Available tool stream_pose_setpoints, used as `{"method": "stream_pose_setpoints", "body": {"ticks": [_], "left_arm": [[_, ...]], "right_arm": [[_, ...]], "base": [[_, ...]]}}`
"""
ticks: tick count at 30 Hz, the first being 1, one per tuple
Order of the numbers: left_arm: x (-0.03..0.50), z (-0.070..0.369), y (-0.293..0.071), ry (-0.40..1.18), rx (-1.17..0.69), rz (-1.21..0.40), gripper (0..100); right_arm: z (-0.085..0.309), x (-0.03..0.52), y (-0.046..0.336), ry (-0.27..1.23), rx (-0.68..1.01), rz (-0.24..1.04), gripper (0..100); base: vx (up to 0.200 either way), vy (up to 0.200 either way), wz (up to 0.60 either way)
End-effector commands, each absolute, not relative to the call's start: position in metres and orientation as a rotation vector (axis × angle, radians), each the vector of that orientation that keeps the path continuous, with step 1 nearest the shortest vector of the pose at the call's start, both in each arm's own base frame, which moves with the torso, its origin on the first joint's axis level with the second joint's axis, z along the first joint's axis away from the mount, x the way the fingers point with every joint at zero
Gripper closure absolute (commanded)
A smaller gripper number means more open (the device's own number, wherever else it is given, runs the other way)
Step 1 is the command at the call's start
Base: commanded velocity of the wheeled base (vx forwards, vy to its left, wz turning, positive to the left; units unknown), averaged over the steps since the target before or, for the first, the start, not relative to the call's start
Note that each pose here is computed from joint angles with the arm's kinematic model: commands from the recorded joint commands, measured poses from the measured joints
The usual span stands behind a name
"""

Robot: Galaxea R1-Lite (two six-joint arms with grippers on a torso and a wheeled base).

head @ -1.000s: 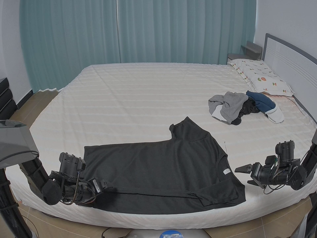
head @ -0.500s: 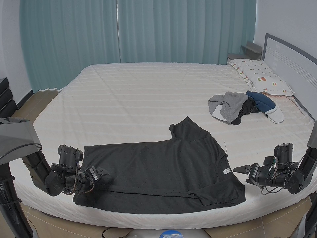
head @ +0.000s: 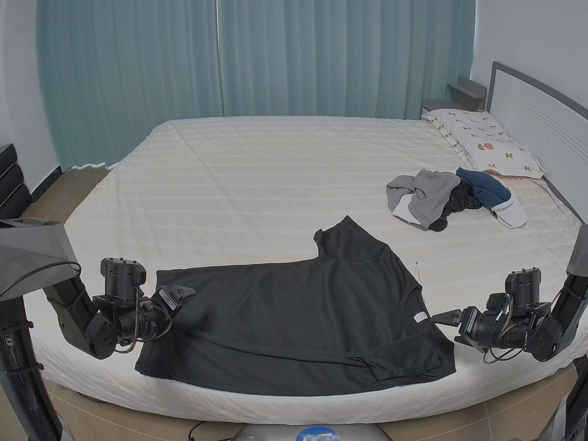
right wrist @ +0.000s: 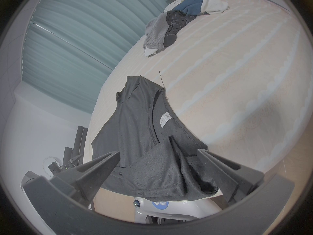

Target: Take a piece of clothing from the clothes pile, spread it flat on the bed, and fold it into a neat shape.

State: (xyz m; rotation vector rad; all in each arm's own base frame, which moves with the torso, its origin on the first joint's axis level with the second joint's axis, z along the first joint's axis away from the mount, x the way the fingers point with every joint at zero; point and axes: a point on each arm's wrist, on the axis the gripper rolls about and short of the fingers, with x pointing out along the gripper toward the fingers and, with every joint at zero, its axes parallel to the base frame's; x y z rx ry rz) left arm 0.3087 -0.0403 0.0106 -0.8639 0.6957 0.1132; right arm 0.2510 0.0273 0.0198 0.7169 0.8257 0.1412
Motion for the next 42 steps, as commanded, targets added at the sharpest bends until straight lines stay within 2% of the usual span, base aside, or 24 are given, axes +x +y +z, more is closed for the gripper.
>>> {"method": "stream_pose_setpoints", "body": {"ticks": [1,9,17,25,39,40,42], "left_arm": [[0.308,-0.003,-0.036,0.721,-0.865,0.149,0],[0.291,0.019,-0.033,0.696,-0.861,0.136,0],[0.278,0.039,-0.022,0.734,-0.763,0.132,0],[0.292,0.013,-0.008,0.785,-0.758,0.166,0],[0.303,-0.002,-0.010,0.816,-0.739,0.166,0],[0.304,-0.003,-0.011,0.819,-0.737,0.165,100],[0.303,-0.004,-0.011,0.822,-0.735,0.166,100]], "right_arm": [[0.019,0.251,0.027,0.828,0.717,0.141,0],[0.019,0.251,0.027,0.828,0.717,0.141,0],[0.020,0.251,0.027,0.825,0.716,0.143,0],[0.020,0.251,0.027,0.827,0.717,0.142,0],[0.020,0.251,0.027,0.825,0.717,0.143,0],[0.020,0.251,0.027,0.825,0.716,0.143,0],[0.019,0.251,0.027,0.827,0.717,0.142,0]], "base": [[0.000,0.000,0.00],[0.000,0.000,0.00],[0.000,0.000,0.00],[0.000,0.000,0.00],[0.000,0.000,0.00],[0.000,0.000,0.00],[0.000,0.000,0.00]]}}
